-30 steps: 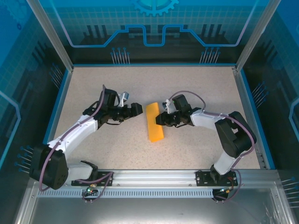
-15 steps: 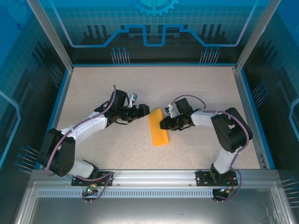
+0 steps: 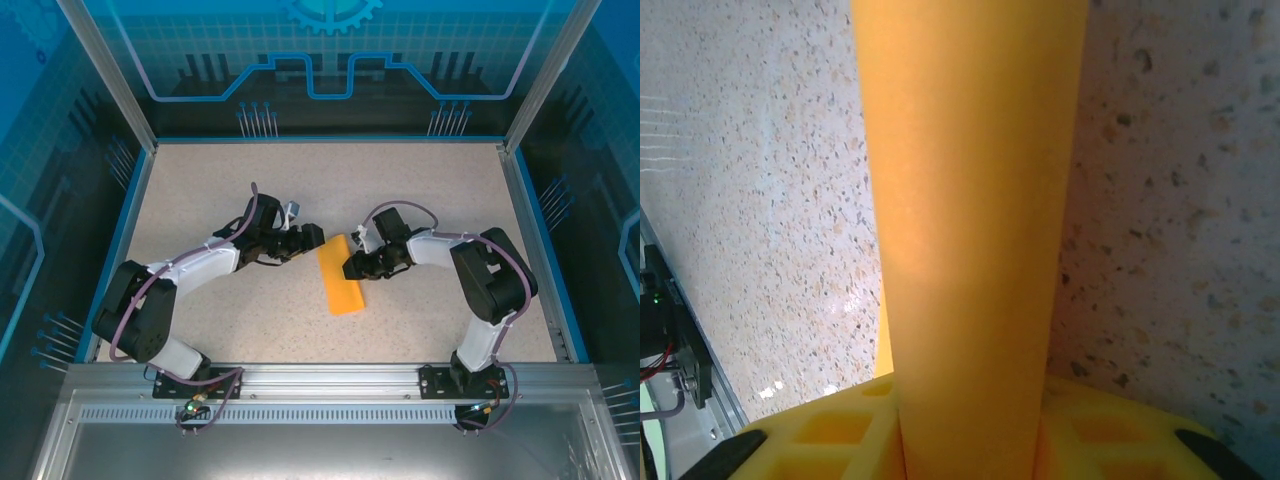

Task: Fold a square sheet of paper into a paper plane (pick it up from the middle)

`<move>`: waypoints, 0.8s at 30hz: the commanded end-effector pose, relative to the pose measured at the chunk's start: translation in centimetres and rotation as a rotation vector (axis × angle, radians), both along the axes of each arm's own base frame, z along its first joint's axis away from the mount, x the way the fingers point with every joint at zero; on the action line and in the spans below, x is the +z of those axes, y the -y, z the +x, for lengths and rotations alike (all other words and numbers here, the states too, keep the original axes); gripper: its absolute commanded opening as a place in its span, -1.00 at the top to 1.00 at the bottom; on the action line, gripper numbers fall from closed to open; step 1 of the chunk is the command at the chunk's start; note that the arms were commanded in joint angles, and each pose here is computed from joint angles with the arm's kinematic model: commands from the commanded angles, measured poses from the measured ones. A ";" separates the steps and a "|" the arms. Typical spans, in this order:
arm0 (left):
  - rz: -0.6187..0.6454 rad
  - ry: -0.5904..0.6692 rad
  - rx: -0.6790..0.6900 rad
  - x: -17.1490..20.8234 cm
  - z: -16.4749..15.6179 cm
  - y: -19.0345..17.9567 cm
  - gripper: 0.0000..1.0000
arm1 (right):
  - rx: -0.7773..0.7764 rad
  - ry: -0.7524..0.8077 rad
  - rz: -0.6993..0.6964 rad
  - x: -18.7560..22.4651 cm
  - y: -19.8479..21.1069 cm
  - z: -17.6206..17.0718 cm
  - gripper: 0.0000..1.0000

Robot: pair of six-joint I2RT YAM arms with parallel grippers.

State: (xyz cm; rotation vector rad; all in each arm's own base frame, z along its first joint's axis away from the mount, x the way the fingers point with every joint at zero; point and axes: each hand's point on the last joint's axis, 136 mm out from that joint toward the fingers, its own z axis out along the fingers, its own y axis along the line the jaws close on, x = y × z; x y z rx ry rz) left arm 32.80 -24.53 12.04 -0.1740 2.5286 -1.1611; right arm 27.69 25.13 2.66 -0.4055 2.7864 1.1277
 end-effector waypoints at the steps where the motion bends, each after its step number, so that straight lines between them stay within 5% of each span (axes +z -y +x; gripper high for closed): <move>1: 0.012 0.043 -0.003 1.2 0.7 0.2 -0.49 | 0.021 -0.001 -0.019 0.0 0.5 0.1 0.34; 24: -0.016 -0.034 -0.093 -3.6 -1.3 3.7 0.22 | 0.074 -0.010 -0.034 -0.5 -0.6 -0.4 0.33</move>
